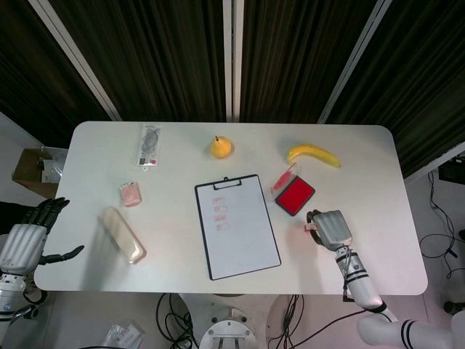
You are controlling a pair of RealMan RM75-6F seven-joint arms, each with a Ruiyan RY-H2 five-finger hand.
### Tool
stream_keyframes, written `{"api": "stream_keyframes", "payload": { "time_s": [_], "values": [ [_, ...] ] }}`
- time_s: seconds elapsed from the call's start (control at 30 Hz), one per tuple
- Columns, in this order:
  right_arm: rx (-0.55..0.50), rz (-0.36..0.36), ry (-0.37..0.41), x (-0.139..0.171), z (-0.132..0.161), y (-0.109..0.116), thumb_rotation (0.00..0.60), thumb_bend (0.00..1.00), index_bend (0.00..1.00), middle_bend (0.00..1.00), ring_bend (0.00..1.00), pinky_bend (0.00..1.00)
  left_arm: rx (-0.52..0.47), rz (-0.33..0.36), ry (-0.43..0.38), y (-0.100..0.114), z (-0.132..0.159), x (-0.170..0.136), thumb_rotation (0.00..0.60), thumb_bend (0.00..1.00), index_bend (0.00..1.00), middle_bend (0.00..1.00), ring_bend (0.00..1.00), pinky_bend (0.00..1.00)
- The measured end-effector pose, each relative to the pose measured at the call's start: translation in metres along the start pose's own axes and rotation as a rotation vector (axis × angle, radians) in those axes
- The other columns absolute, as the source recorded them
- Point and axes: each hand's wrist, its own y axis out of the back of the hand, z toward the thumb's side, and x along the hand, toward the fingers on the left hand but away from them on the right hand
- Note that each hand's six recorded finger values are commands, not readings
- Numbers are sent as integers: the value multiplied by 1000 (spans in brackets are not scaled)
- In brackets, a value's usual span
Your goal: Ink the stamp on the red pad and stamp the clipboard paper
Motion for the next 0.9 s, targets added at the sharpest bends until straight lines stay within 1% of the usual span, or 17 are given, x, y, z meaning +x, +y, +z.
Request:
{"api": "stream_keyframes", "payload": {
  "time_s": [0.23, 0.53, 0.73, 0.9],
  "values": [
    [7, 10, -1, -2, 1, -5, 600, 381, 568, 505, 834, 898, 1, 0, 0, 0, -1, 0, 298, 105, 105, 101, 94, 185],
    [9, 16, -5, -2, -2, -7, 600, 373, 528, 471, 834, 898, 1, 2, -2, 0, 0, 1, 298, 106, 106, 101, 94, 185],
    [12, 39, -3, -2, -3, -10, 600, 366, 449, 418, 830, 898, 0, -2, -1, -1, 0, 0, 297, 106, 106, 101, 94, 185],
    [8, 46, 1, -1, -3, -10, 600, 355, 421, 383, 830, 898, 0, -1, -2, -1, 0, 1, 296, 106, 106, 101, 94, 185]
  ]
}}
